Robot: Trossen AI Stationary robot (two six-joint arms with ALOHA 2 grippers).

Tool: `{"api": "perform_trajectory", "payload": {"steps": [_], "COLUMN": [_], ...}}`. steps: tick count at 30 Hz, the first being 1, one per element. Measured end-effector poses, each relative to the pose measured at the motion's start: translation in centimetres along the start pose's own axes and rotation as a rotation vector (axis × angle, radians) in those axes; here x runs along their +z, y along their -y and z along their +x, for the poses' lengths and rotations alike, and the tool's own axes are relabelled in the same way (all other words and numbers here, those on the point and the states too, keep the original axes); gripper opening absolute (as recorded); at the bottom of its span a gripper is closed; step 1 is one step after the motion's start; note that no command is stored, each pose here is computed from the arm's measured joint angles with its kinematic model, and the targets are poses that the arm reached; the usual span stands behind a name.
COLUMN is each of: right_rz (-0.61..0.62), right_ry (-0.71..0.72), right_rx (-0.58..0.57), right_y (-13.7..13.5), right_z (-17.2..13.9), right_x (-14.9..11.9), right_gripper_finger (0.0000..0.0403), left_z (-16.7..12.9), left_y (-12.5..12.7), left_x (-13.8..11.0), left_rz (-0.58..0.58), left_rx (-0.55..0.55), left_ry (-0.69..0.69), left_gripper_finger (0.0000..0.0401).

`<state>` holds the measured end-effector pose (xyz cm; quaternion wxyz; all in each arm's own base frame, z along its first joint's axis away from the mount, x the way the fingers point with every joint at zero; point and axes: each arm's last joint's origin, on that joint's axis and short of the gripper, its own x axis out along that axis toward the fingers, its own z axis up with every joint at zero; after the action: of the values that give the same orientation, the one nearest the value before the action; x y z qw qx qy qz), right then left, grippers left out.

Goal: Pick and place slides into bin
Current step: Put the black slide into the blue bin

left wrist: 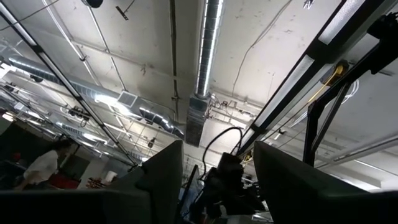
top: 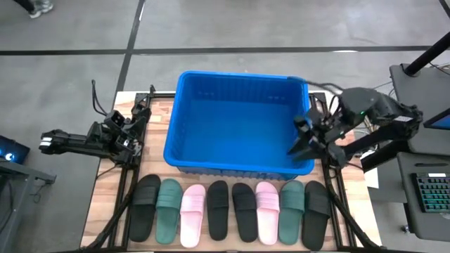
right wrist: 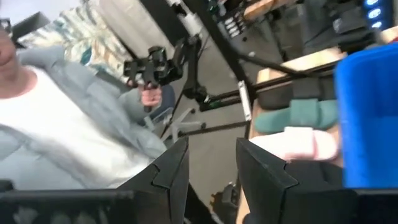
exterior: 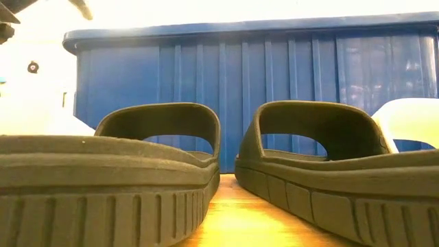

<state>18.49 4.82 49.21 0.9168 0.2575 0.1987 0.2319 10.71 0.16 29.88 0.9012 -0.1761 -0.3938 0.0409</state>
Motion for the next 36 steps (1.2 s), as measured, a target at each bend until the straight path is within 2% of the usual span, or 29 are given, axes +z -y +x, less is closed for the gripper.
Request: {"api": "perform_trajectory", "payload": {"steps": [8,15,18,24,28,36], "right_rz": [0.085,0.050,0.021,-0.085,-0.142,-0.297], "right_ry": [-0.187,-0.260,-0.279,-0.340,-0.382,-0.423], "right_rx": [-0.009,-0.029,-0.086,-0.180,-0.255,-0.574], "right_y": [-0.6,-0.1,0.0,-0.5,-0.9,-0.1], "right_z": [4.2,7.1,8.9,13.0,15.8,19.7], "right_x": [-0.9,-1.6,-2.3,-4.5,-6.6,-10.4], "right_gripper_finger": [0.0123,0.0123,0.0123,0.0123,0.0123,0.0122], "left_z": [0.1,0.3,0.3,0.5,0.7,0.8], "left_y": [-0.3,-0.5,-0.7,-0.8,-0.9,-1.0], "left_x": [-0.7,-1.3,-1.5,-2.1,-2.5,-3.2], "left_rz": [0.006,-0.059,-0.097,-0.094,-0.167,-0.200], "left_rx": [0.059,0.105,0.149,0.161,0.171,0.171], "left_ry": [-0.042,-0.053,-0.052,-0.074,-0.087,-0.114], "left_gripper_finger": [0.0180,0.0180,0.0180,0.0180,0.0180,0.0180]}}
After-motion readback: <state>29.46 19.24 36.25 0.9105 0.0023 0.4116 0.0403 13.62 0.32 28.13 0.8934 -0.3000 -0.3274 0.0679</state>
